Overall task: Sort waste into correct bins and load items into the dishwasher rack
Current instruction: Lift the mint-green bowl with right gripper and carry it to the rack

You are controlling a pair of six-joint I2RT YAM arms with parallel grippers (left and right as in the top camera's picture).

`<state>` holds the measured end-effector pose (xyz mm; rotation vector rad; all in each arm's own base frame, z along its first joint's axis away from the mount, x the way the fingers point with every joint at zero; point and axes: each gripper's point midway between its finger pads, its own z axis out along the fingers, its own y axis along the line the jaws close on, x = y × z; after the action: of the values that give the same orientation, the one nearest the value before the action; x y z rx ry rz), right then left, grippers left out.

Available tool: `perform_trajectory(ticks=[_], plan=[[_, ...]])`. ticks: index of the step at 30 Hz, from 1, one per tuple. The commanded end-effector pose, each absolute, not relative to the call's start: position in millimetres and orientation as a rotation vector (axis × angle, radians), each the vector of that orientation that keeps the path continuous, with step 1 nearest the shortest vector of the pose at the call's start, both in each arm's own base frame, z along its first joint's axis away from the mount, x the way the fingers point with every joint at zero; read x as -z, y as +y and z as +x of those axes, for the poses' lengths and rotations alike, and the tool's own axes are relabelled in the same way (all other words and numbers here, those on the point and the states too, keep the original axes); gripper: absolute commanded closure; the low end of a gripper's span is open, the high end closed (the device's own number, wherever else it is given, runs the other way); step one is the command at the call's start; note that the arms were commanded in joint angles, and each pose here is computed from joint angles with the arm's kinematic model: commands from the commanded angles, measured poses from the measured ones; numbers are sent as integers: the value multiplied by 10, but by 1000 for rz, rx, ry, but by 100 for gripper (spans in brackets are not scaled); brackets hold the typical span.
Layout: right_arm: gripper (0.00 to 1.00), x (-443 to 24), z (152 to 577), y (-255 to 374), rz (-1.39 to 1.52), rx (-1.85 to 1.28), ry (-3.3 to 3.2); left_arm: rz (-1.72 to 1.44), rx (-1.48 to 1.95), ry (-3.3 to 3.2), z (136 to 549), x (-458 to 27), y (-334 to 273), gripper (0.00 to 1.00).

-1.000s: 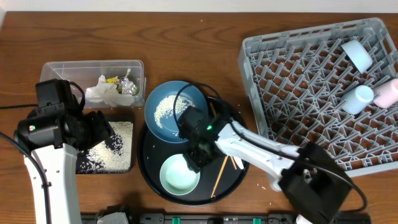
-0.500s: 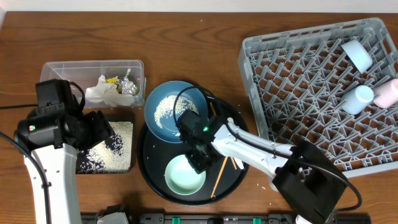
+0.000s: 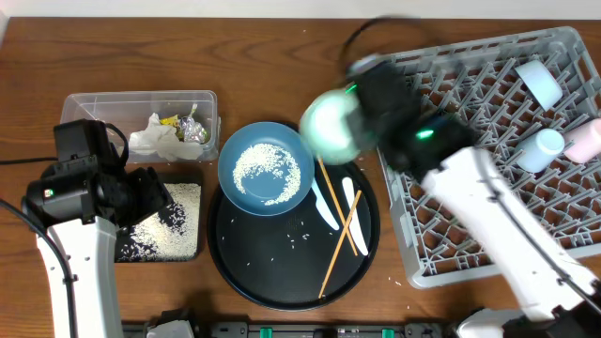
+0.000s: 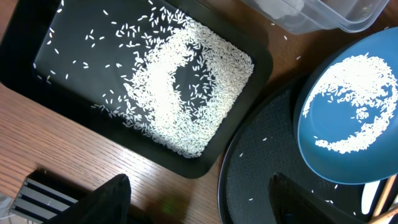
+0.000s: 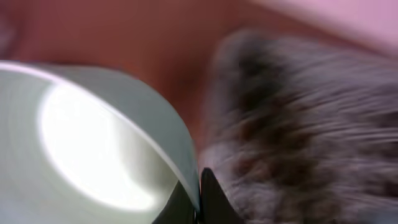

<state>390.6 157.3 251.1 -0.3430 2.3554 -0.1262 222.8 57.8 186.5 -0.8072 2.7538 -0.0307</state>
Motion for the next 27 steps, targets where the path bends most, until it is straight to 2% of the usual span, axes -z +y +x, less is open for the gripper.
perform_trajectory(ticks=[1,8,16,21,27], plan=[[99,-2667,4232,768,-248,485,2275,-833,15,2764,2200,-1832,600,28],[99,-2948,4720,-349,36,706,2115,-833,15,2763,2201,-1832,601,28],[99,-2882,5020,-1171,98,1026,2034,-833,15,2763,2201,-1832,601,28],[99,-2652,5204,-1345,50,1178,2031,-833,15,2764,2202,-1831,602,28],[99,-2115,5318,-1396,11,1242,2117,-833,15,2764,2201,-1830,601,27]])
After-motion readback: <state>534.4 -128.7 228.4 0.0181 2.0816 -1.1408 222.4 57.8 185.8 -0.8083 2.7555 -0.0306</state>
